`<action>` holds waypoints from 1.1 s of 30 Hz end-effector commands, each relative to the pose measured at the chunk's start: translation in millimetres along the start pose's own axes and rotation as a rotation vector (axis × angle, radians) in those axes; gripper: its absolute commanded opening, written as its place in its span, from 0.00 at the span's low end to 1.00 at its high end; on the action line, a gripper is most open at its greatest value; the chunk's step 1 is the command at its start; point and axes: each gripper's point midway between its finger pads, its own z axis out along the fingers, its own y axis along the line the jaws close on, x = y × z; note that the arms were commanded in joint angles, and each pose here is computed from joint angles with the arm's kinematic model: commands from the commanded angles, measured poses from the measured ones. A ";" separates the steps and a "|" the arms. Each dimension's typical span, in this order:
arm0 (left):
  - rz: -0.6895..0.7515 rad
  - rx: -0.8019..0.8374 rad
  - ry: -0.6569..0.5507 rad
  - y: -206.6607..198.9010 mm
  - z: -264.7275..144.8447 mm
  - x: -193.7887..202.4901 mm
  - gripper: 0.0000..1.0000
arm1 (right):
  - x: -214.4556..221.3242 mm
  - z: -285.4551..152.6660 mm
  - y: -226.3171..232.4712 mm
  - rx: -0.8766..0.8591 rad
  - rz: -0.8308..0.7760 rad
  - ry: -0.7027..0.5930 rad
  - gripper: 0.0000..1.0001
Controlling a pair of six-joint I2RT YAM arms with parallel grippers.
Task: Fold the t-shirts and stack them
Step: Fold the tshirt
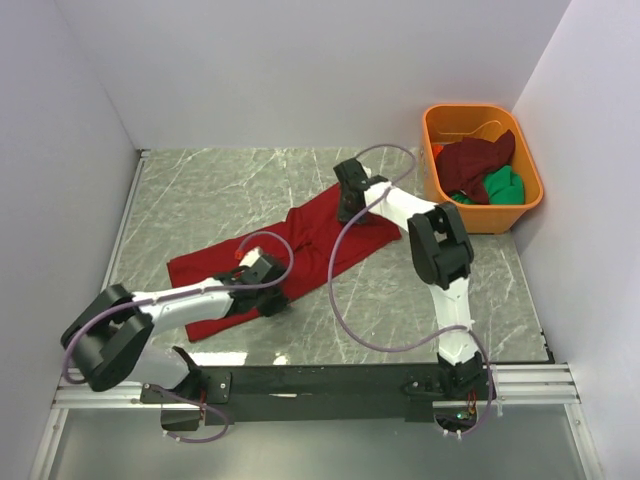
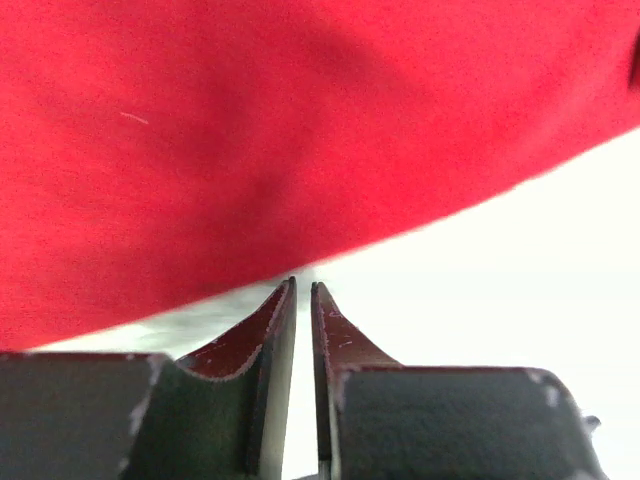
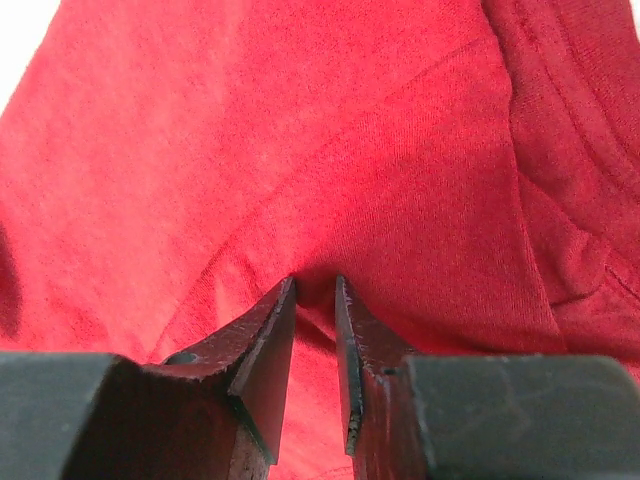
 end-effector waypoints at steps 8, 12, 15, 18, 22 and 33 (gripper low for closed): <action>0.091 0.165 -0.052 -106.8 -12.4 -31.7 0.24 | -54.5 27.3 21.4 -0.037 -0.087 0.024 0.38; 0.127 0.103 -0.184 -91.9 -34.0 -75.9 0.30 | -82.9 0.2 27.9 -0.073 -0.085 -0.065 0.65; 0.147 -0.040 -0.252 -43.4 -37.0 -98.9 0.30 | -95.6 -30.3 32.6 -0.094 -0.060 -0.111 0.68; 0.148 -0.140 -0.279 -5.0 -37.2 -101.4 0.29 | -96.5 -55.7 31.2 -0.101 -0.016 -0.140 0.68; 0.138 -0.197 -0.304 21.4 -35.9 -99.5 0.27 | -69.2 -67.5 25.2 -0.080 0.012 -0.131 0.68; 0.215 -0.302 -0.202 50.7 3.2 -76.9 0.26 | -30.3 -40.7 12.9 -0.040 0.020 -0.069 0.68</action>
